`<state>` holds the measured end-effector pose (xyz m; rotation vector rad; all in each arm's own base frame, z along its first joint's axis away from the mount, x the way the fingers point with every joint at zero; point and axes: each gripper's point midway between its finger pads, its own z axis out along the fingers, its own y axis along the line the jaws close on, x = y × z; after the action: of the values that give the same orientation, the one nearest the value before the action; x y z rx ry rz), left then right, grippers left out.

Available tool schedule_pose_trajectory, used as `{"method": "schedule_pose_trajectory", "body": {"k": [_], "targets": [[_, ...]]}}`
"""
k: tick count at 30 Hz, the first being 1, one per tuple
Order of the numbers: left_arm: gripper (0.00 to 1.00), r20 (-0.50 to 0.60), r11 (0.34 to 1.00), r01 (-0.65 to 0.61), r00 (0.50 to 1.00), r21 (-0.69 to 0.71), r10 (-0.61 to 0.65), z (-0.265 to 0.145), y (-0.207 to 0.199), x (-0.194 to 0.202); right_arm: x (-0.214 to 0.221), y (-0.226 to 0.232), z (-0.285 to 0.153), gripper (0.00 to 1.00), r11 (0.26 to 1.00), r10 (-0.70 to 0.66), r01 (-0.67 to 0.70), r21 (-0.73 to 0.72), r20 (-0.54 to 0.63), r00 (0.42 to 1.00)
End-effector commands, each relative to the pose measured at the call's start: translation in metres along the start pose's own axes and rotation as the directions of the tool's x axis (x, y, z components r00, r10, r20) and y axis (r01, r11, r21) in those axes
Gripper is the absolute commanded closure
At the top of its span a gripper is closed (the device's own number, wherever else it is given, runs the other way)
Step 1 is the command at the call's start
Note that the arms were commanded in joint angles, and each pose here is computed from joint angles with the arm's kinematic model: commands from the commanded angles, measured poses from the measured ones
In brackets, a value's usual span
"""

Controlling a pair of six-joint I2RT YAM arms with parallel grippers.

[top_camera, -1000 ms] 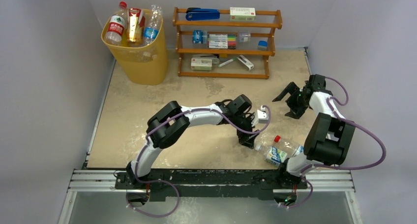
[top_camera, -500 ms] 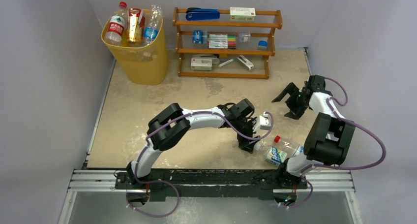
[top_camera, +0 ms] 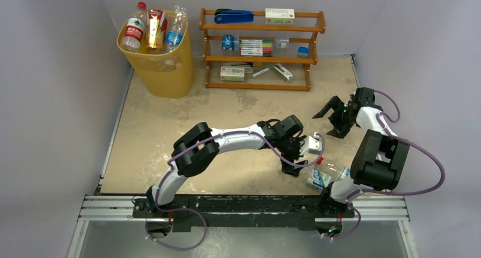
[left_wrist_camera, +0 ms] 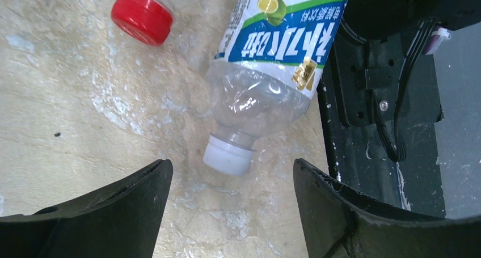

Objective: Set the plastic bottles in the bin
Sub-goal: Pick up the plastic bottle at the center of the board.

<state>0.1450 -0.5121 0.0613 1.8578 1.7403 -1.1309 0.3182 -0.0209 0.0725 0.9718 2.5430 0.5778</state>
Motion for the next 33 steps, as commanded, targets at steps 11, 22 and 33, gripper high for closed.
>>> {"method": "schedule_pose_trajectory", "body": {"k": [11, 22, 33], "targets": [[0.22, -0.039, 0.996, -0.094, 0.995, 0.013, 0.094, 0.017, -0.004, -0.008, 0.003, 0.002, 0.002, 0.02, 0.999, -0.015, 0.014, -0.033, -0.016, 1.000], [0.28, -0.017, 0.994, -0.104, 0.994, 0.014, 0.105, 0.023, -0.002, -0.016, 0.003, 0.001, 0.003, 0.02, 0.999, -0.014, 0.014, -0.033, -0.017, 1.000], [0.40, -0.009, 0.995, -0.088, 0.996, 0.042, 0.088, 0.031, -0.007, -0.015, 0.002, 0.002, 0.004, 0.02, 0.999, -0.019, 0.019, -0.037, -0.014, 1.000]]}}
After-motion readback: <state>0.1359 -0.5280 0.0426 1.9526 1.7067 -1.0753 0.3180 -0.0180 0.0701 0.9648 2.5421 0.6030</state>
